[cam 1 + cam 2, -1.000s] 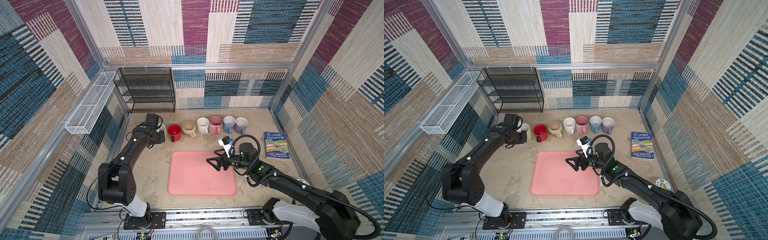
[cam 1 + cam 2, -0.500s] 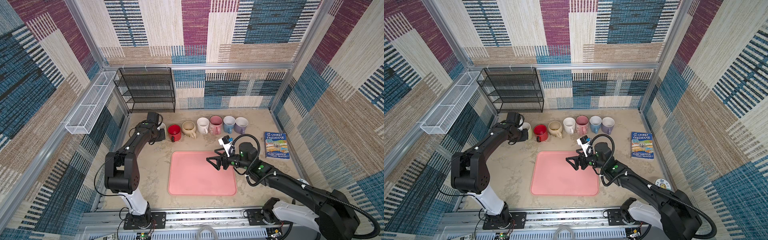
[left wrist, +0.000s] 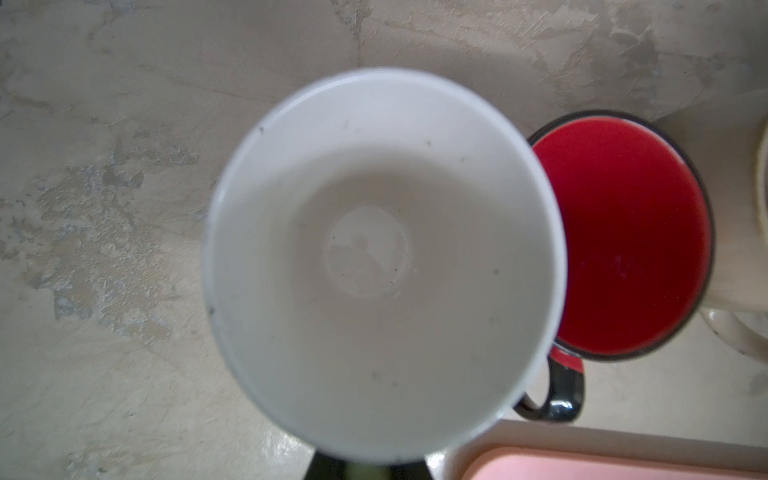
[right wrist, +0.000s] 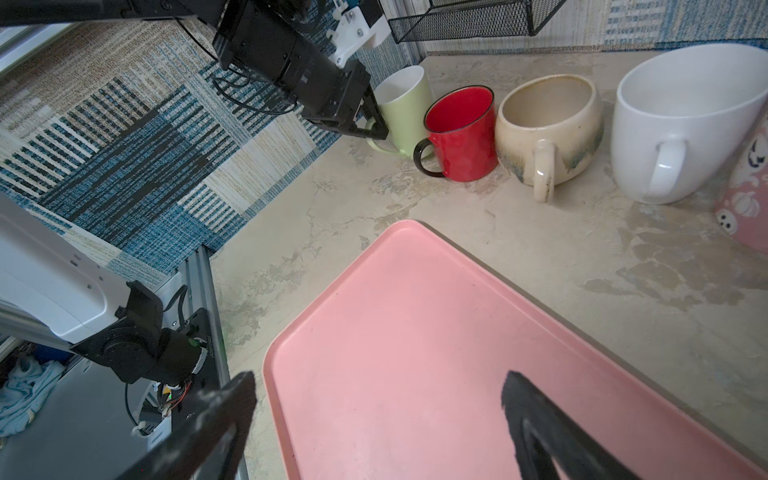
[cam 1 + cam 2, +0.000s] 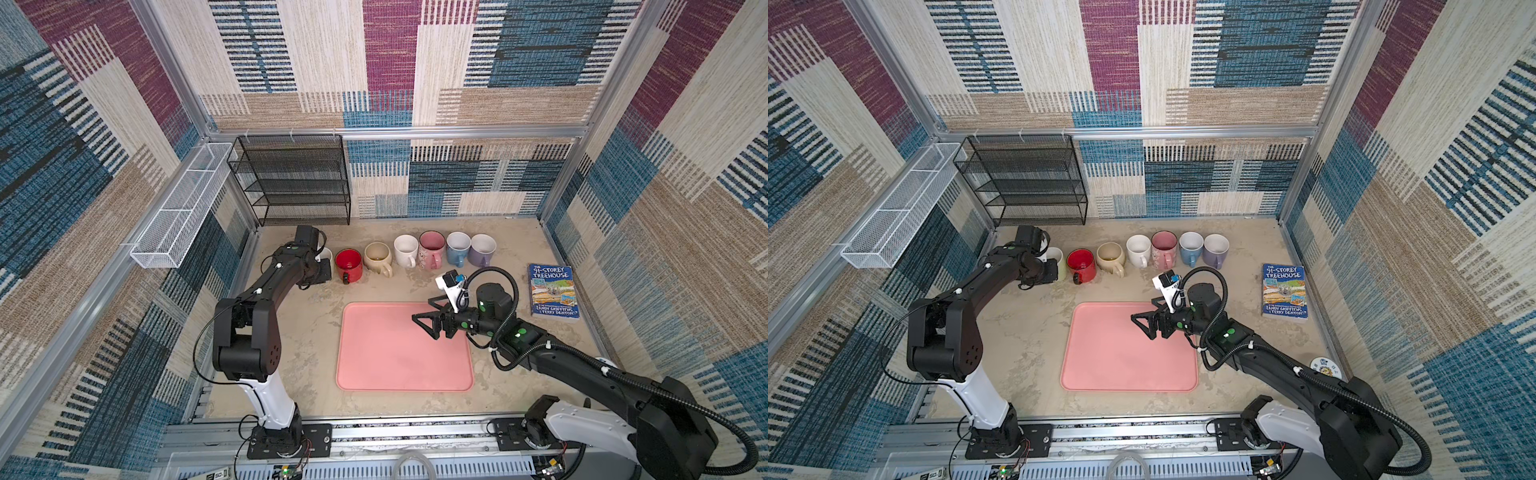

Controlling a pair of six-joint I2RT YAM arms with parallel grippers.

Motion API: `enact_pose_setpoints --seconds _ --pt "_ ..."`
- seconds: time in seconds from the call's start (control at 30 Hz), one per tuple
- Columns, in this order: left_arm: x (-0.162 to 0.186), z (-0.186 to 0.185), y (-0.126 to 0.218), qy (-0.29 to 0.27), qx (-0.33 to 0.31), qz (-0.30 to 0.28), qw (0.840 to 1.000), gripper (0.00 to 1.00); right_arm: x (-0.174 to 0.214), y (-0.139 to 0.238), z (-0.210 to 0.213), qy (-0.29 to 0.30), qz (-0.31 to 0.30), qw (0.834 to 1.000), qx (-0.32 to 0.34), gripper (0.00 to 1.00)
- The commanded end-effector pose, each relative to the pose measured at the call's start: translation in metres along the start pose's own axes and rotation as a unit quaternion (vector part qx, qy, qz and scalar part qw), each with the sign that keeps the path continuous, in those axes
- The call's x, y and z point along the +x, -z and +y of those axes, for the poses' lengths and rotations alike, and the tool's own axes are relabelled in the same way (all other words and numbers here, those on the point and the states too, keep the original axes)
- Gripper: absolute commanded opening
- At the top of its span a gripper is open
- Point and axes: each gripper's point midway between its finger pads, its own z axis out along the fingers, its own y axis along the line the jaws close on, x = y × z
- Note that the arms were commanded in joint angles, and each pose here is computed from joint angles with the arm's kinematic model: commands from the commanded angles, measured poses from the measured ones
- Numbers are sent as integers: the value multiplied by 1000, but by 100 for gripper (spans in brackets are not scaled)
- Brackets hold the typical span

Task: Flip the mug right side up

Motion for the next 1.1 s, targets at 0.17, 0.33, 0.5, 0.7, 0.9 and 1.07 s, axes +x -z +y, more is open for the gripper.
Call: enact_pose_setpoints --seconds 0.17,0.33,0.5,0.7,0.9,1.07 --pt "-13 0 -6 -14 0 -25 1000 0 -4 0 1 9 -6 1000 -1 94" --pt "-13 0 -11 -14 -2 -23 1000 0 -4 1 2 10 -7 1000 0 95" --pt "-11 1 -16 -15 -4 -17 1000 0 -4 3 2 10 -8 1000 1 95" --pt "-9 2 -20 -15 -5 -13 1000 0 -4 3 2 10 -8 1000 1 95" --pt "-9 1 -18 -15 -3 -13 1000 23 -6 4 3 12 -10 1000 1 95" --pt "-10 0 -15 -15 1 -17 1000 29 -7 6 2 12 -12 1000 4 95"
